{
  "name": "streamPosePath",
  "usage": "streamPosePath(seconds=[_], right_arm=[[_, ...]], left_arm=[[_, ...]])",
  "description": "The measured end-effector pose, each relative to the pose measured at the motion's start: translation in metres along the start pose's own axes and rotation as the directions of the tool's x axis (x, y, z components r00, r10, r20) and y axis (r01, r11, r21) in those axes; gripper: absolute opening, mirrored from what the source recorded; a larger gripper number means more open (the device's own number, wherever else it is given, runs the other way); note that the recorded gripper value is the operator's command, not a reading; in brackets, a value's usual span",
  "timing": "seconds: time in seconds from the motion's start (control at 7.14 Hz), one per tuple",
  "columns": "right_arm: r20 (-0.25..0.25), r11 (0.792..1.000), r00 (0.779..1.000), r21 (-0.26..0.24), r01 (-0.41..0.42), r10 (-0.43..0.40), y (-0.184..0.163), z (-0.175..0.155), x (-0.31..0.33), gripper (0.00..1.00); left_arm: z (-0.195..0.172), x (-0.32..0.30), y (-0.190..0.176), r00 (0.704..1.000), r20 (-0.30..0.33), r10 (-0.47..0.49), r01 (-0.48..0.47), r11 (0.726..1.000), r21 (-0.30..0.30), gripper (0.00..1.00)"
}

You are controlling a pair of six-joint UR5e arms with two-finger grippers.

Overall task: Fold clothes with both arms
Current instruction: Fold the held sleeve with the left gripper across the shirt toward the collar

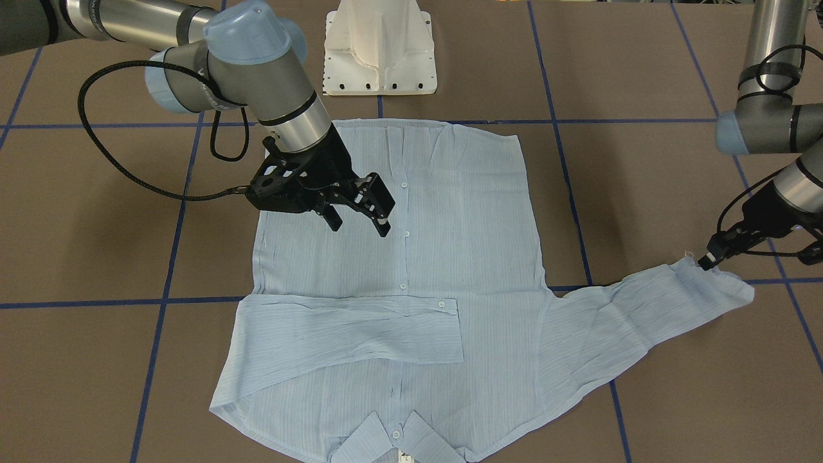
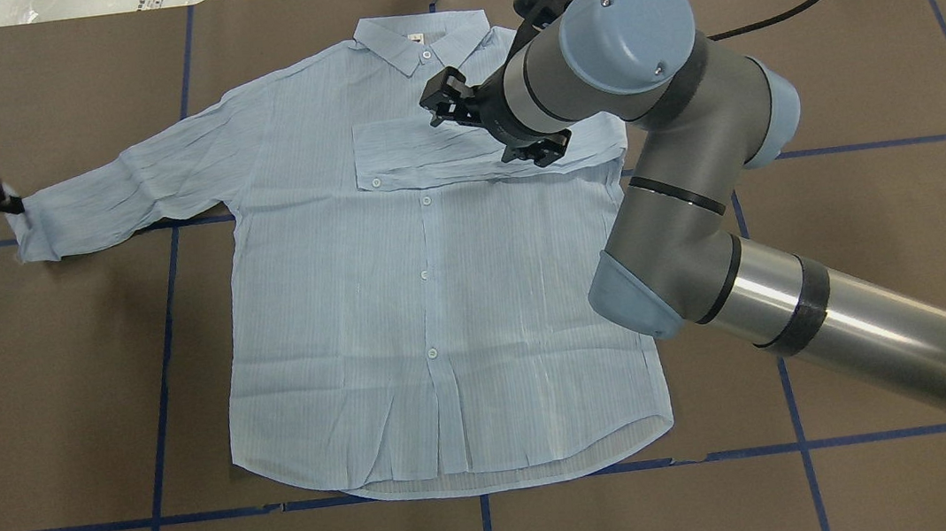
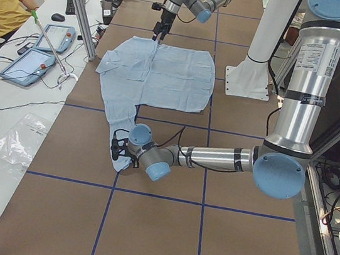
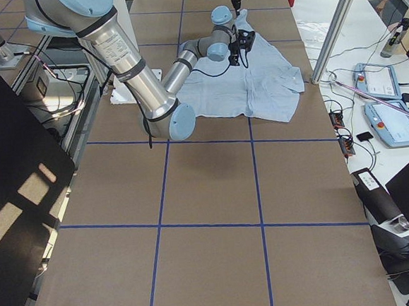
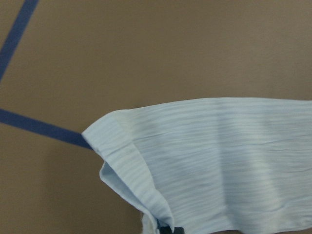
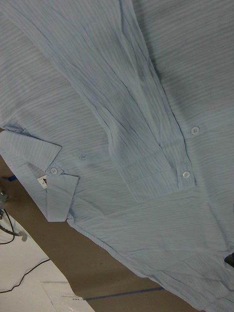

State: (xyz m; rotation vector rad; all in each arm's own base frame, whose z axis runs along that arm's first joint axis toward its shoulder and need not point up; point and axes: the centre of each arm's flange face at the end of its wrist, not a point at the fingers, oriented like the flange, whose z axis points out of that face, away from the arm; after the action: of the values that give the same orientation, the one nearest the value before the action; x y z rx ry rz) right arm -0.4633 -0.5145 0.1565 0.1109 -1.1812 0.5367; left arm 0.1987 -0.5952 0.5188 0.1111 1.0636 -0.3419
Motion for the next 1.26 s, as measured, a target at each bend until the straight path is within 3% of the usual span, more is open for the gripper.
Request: streamPosePath(seconds=[0.14,0.42,0.98,1.12,1.26], right_arm=[[-0.009,1.000,1.000,0.013,0.014,-0.014,-0.015,-0.006,0.015,0.98],[-0.053,0.996,0.995,0.014,0.090,-0.089,-0.061,-0.025,0.073,0.98],[-0.171,0.980,0.965,-0.019,0.197,-0.197,-0.173,-0.082,0.211,0.99],[-0.184,0.978,0.961,-0.033,0.205,-0.207,-0.186,-0.091,0.232,0.99],[-0.193,0.978,0.959,-0.040,0.203,-0.207,-0.192,-0.093,0.244,0.99]], left_arm=[[0.000,0.090,-0.020,1.000,-0.003,-0.013,0.013,1.000,-0.015,0.00],[0.017,0.248,0.002,0.996,-0.042,-0.075,0.074,0.997,-0.038,0.00],[0.063,0.529,0.156,0.956,-0.208,-0.208,0.219,0.975,0.030,0.00],[0.077,0.564,0.183,0.953,-0.213,-0.217,0.231,0.972,0.045,0.82],[0.087,0.580,0.202,0.953,-0.213,-0.216,0.230,0.972,0.045,0.99]])
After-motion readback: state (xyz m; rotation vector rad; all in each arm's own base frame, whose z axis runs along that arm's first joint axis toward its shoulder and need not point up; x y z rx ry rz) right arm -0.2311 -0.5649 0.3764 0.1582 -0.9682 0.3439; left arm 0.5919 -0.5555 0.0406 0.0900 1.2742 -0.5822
